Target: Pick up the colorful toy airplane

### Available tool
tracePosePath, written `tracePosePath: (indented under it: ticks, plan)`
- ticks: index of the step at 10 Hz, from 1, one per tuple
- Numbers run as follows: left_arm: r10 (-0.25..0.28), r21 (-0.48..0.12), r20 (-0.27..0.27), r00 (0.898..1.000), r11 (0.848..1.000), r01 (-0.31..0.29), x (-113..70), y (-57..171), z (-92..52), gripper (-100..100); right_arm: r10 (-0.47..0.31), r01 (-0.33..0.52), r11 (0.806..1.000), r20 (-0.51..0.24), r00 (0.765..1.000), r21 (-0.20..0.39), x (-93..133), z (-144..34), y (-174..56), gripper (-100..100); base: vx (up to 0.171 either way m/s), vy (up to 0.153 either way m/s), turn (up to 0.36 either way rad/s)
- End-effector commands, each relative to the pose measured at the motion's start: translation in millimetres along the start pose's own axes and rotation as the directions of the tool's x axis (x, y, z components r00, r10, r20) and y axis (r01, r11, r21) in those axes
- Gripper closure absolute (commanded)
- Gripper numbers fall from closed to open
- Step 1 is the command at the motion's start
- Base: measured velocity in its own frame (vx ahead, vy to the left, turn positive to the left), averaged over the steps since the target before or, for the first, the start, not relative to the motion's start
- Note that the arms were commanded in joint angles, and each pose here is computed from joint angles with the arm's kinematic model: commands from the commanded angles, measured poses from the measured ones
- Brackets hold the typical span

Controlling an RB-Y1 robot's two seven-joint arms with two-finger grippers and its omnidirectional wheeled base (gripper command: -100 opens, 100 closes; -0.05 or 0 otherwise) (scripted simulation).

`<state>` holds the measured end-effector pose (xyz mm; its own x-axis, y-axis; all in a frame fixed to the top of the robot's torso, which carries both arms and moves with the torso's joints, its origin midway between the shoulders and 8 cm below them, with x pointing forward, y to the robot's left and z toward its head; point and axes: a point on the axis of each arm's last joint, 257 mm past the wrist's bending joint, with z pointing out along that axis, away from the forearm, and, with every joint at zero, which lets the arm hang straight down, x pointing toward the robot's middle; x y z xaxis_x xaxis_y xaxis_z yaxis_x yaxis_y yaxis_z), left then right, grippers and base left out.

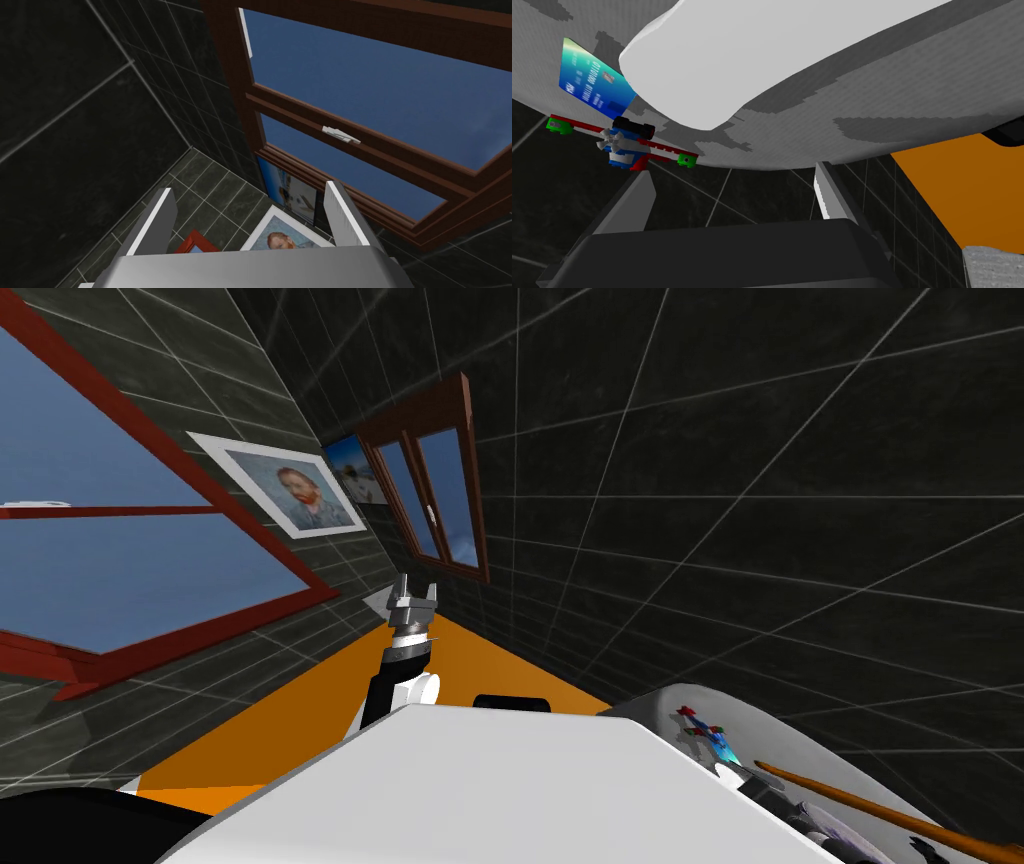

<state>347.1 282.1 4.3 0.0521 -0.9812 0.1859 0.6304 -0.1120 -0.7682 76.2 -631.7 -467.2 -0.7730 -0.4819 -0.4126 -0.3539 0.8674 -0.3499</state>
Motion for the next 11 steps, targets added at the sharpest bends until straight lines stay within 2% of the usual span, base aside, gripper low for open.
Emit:
tracePosePath:
  ticks: [1, 2, 3, 7, 9, 10, 11]
  plan:
    - [0.0, 0.0, 0.0, 1.0, 1.0, 0.0, 0.0, 0.0, 0.0, 0, -0.023, 0.023, 1.0, -0.027, 0.999, 0.001, 10.2, -2.5, -5.6, -100, 0.012, -0.013, 0.106]
    - [0.0, 0.0, 0.0, 1.0, 1.0, 0.0, 0.0, 0.0, 0.0, 0, -0.068, 0.068, 0.998, -0.063, 0.996, -0.005, 24.5, -9.8, -10.6, -100, 0.013, -0.013, 0.208]
    - [0.0, 0.0, 0.0, 1.0, 1.0, 0.0, 0.0, 0.0, 0.0, 0, -0.063, 0.063, 0.998, -0.076, 0.995, -0.003, 30.7, -12.0, -11.1, -100, 0.015, -0.017, 0.139]
    - [0.0, 0.0, 0.0, 1.0, 1.0, 0.0, 0.0, 0.0, 0.0, 0, -0.181, 0.175, 0.984, -0.225, 0.958, -0.046, 94.5, -47.4, -22.8, -100, 0.04, -0.036, 0.276]
    - [0.0, 0.0, 0.0, 1.0, 1.0, 0.0, -0.1, 0.0, -0.1, 0, -0.181, 0.175, 0.984, -0.225, 0.958, -0.046, 94.5, -47.4, -22.8, -100, 0.025, -0.03, 0.009]
    - [0.0, 0.0, 0.0, 1.0, 1.0, 0.0, -0.1, 0.0, -0.1, 0, -0.215, 0.202, 0.976, -0.266, 0.94, -0.077, 114.9, -58.7, -18.9, -100, 0.029, -0.024, 0.278]
    - [0.0, 0.0, 0.0, 1.0, 1.0, 0.0, 0.0, 0.0, 0.0, 0, -0.226, 0.208, 0.974, -0.277, 0.934, -0.093, 121.7, -61.3, -13.8, -100, 0.053, -0.055, 0.262]
